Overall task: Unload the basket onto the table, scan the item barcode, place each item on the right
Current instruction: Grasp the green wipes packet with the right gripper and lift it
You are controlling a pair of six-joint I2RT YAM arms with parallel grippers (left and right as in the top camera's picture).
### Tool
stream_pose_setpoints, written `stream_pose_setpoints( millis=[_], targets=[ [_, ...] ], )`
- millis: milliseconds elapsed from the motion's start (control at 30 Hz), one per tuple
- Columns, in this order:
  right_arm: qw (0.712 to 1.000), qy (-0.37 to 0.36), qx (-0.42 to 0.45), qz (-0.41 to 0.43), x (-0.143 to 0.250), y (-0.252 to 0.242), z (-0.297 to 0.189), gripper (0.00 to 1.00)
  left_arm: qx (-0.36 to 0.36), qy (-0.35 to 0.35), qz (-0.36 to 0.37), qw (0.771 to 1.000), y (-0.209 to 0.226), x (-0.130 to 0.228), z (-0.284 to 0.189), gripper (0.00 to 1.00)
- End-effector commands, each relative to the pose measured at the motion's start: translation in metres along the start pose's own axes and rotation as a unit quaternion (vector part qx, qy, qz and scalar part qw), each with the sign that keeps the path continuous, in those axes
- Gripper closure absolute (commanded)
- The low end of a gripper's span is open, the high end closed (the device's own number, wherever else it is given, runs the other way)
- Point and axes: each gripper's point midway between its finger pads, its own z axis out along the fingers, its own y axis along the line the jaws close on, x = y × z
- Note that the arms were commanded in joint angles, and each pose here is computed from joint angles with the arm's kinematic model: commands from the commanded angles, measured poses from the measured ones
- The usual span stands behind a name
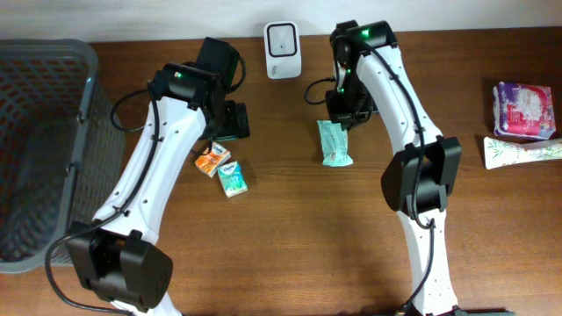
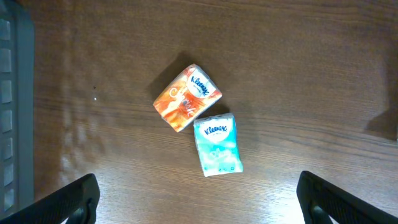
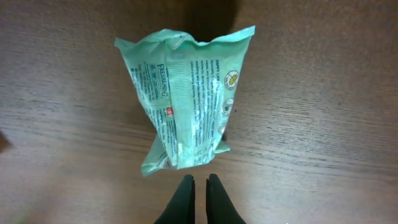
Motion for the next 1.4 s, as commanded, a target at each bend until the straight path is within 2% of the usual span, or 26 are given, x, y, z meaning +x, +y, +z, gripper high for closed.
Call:
stream_pose_setpoints(
  millis=[0, 300, 367, 533, 567, 667, 900, 1000, 1067, 1133, 1200, 1233, 1267, 1300, 1333, 1367],
  targets=[
    [1.000, 0.011, -0.005, -0.006, 0.006, 0.004, 0.008, 0.96, 0.008, -0.013, 0.005, 1.000, -0.001, -0.003, -0.011, 0.01],
    [0.998, 0.030, -0.034, -0.031, 0.008, 0.034, 0.087, 0.96, 0.008, -0.013, 0.005, 1.000, -0.001, -0.003, -0.011, 0.01],
    [0.999, 0.031, -0.034, -0.028, 0.009, 0.033, 0.080, 0.96, 0.008, -0.013, 0.005, 1.000, -0.001, -0.003, -0.011, 0.01],
    [0.999, -0.007, -0.012, -0.030, 0.005, 0.027, -0.002, 0.96, 0.008, -0.013, 0.005, 1.000, -0.001, -0.003, -0.011, 0.01],
    [0.999, -0.004, -0.012, -0.030, 0.007, 0.027, -0.005, 0.96, 0.008, -0.013, 0.005, 1.000, -0.001, -0.003, -0.011, 0.01],
    [0.999, 0.015, -0.009, -0.028, 0.011, 0.025, 0.011, 0.96, 0.008, -0.013, 0.005, 1.000, -0.001, -0.003, -0.011, 0.01],
    [0.998, 0.065, -0.014, -0.007, 0.024, 0.019, 0.098, 0.96, 0.008, -0.013, 0.005, 1.000, -0.001, -0.003, -0.011, 0.01],
    [0.998, 0.052, -0.017, -0.007, 0.018, 0.021, 0.081, 0.96, 0.008, -0.013, 0.005, 1.000, -0.001, -0.003, -0.011, 0.01],
    [1.000, 0.018, -0.022, -0.013, 0.005, 0.026, 0.041, 0.96, 0.008, -0.013, 0.005, 1.000, -0.001, -0.003, -0.011, 0.01],
    [0.999, -0.025, -0.028, -0.029, -0.008, 0.022, 0.002, 0.82, 0.008, -0.013, 0.005, 1.000, -0.001, -0.002, -0.011, 0.01],
    [0.999, -0.036, -0.031, -0.015, -0.014, 0.008, -0.006, 0.67, 0.008, -0.013, 0.005, 1.000, -0.001, -0.003, -0.011, 0.01],
    [0.999, -0.028, -0.034, 0.005, -0.016, -0.013, -0.002, 0.57, 0.008, -0.013, 0.005, 1.000, -0.001, -0.003, -0.011, 0.01],
    [0.998, -0.020, -0.052, -0.014, -0.014, -0.019, 0.003, 0.48, 0.008, -0.013, 0.005, 1.000, -0.001, -0.003, -0.011, 0.01],
    [0.997, -0.013, -0.074, -0.034, -0.012, -0.018, 0.006, 0.38, 0.008, -0.013, 0.005, 1.000, -0.001, -0.003, -0.011, 0.01],
    [0.992, 0.001, -0.115, -0.059, -0.006, -0.015, 0.016, 0.21, 0.008, -0.013, 0.005, 1.000, -0.001, -0.003, -0.011, 0.01],
    [0.988, 0.012, -0.136, -0.065, -0.002, -0.014, 0.026, 0.11, 0.008, -0.013, 0.005, 1.000, -0.001, -0.003, -0.011, 0.01]
  ],
)
